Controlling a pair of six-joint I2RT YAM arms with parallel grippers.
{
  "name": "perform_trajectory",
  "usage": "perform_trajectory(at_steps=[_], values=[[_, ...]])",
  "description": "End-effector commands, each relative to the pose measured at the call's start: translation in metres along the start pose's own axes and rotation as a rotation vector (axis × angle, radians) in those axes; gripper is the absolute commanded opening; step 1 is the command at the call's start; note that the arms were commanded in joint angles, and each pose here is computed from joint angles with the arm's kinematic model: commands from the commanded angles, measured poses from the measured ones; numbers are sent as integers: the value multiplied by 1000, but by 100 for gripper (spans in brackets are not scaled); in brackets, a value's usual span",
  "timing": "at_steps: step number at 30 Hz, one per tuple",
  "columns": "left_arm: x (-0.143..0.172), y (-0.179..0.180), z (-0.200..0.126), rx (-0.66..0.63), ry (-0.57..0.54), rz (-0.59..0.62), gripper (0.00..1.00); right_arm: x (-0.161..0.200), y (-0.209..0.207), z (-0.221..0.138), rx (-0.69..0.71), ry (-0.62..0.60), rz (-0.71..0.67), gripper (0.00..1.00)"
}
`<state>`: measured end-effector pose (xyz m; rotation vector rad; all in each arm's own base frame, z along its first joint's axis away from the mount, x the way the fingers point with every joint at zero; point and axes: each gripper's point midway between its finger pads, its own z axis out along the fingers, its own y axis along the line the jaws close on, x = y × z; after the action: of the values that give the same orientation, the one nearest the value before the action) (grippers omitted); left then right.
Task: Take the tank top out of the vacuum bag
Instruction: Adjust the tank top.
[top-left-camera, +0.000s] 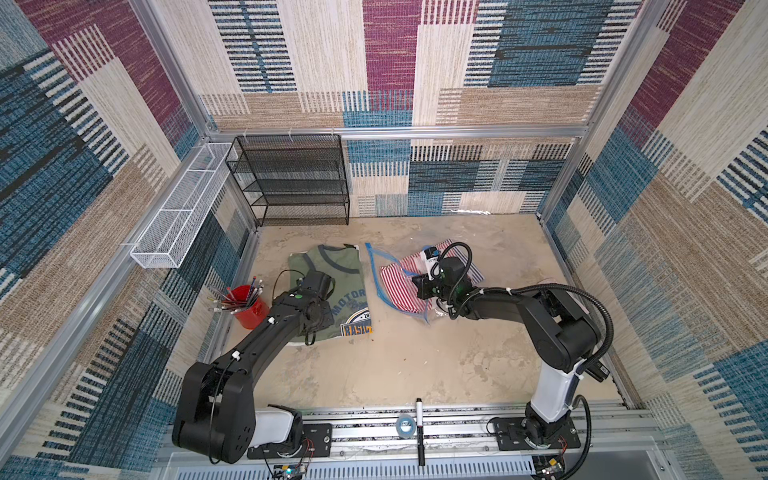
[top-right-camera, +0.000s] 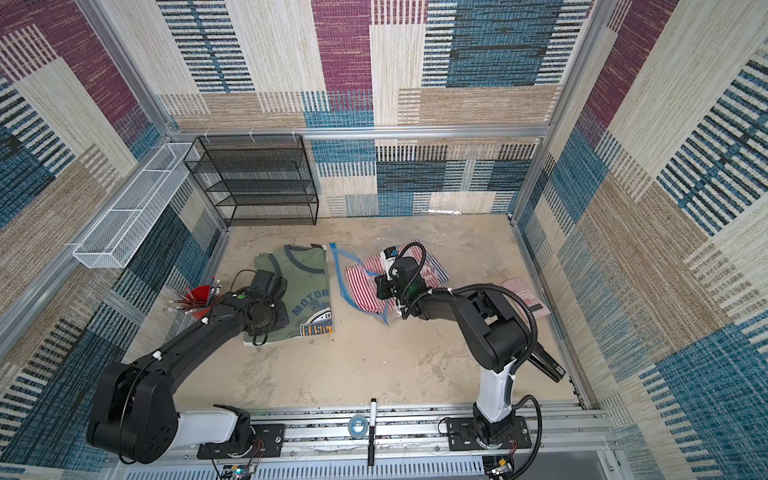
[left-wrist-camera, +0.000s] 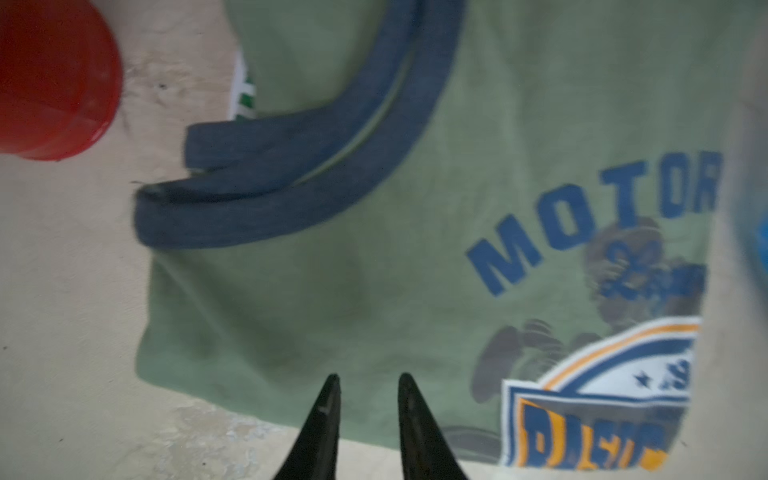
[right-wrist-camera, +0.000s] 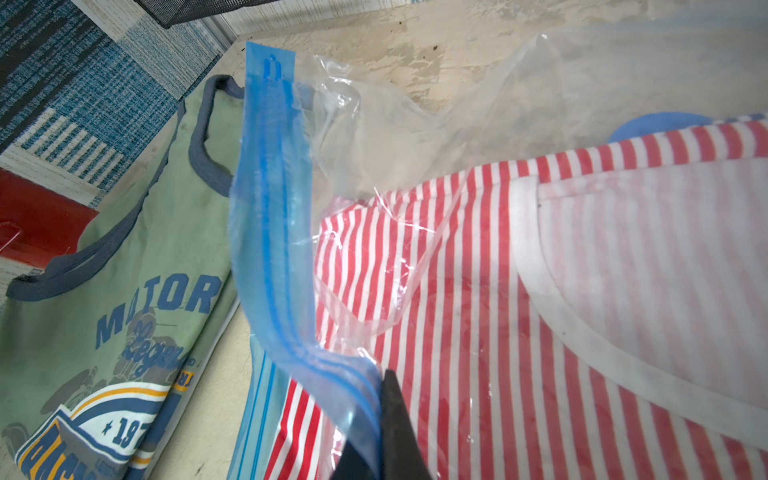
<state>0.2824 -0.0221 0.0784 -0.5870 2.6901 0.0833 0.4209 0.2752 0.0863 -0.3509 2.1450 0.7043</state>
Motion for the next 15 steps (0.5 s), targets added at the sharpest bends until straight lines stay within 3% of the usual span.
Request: perform_trajectory(at_steps=[1, 8, 13, 15], values=[[-15, 19, 8, -17, -46, -110, 27, -6, 4, 0, -13, -15, -4, 0], [-8, 51, 39, -160, 26, -198, 26, -4, 3, 1, -10, -11, -5, 0], [-10, 59, 34, -203, 13, -199, 26, -3, 2, 2, -10, -6, -6, 0], [-18, 49, 27, -149, -4, -170, 26, -3, 2, 3, -9, -6, -5, 0]])
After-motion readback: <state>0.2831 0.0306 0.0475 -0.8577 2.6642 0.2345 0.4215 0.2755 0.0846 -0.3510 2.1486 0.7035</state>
